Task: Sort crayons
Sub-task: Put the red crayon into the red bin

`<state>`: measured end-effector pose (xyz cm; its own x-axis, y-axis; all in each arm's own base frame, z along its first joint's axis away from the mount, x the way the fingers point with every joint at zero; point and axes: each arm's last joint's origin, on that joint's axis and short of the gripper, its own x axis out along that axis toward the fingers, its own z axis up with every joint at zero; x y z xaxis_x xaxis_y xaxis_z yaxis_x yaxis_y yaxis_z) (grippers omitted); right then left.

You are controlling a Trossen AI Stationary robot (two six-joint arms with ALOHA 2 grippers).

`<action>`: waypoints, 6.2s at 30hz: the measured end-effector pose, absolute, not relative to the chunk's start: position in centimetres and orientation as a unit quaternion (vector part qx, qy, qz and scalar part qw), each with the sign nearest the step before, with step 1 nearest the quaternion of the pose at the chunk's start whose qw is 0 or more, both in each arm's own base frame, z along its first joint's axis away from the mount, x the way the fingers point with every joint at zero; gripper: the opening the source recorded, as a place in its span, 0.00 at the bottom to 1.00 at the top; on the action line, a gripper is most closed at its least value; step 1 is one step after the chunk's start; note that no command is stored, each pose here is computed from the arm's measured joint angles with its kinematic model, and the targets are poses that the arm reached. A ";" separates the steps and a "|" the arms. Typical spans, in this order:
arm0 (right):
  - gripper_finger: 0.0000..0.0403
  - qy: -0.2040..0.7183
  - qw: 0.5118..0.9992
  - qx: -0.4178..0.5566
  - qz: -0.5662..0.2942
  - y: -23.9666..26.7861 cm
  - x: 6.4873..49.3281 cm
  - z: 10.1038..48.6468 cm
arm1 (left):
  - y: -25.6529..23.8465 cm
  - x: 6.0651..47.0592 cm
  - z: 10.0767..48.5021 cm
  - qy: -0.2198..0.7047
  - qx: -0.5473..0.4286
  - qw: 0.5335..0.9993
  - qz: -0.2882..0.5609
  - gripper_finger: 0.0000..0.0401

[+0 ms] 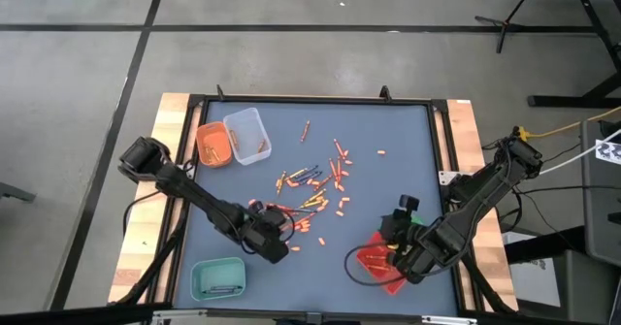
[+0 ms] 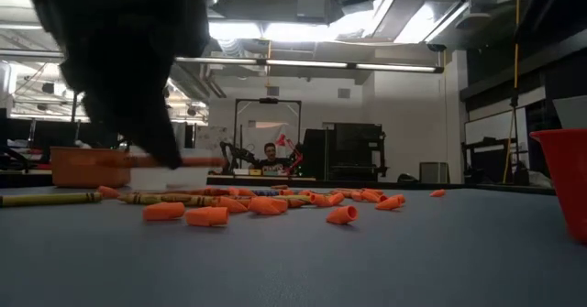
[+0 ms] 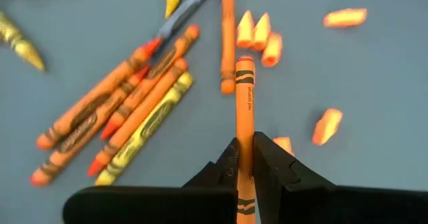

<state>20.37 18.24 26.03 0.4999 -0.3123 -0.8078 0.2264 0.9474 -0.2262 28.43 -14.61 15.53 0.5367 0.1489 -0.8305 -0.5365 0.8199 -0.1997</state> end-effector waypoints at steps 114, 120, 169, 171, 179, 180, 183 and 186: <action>0.08 0.476 0.875 -0.071 0.060 9.0 29.6 26.9 | -8.5 35.5 20.6 0.188 0.070 0.976 0.084 0.30; 0.08 0.529 0.844 -0.004 0.085 9.2 28.8 26.4 | -8.4 35.3 20.2 0.212 0.078 0.971 0.083 0.31; 0.33 0.609 0.782 0.069 0.111 17.7 23.1 26.0 | -8.4 35.2 19.9 0.222 0.061 0.969 0.088 0.31; 0.34 0.609 0.783 0.068 0.110 17.7 23.1 26.0 | -8.4 35.2 19.9 0.222 0.061 0.969 0.088 0.31; 0.33 0.608 0.783 0.067 0.110 17.7 23.1 26.0 | -8.1 35.0 19.5 0.245 0.068 0.963 0.091 0.31; 0.33 0.608 0.783 0.067 0.110 17.7 23.1 26.0 | -8.0 34.9 19.3 0.257 0.069 0.959 0.093 0.31; 0.33 0.608 0.783 0.067 0.110 17.7 23.1 26.0 | -7.4 34.5 18.6 0.299 0.060 0.947 0.101 0.31; 0.33 0.608 0.783 0.067 0.110 17.7 23.1 26.0 | -6.8 34.0 17.7 0.352 0.039 0.930 0.093 0.31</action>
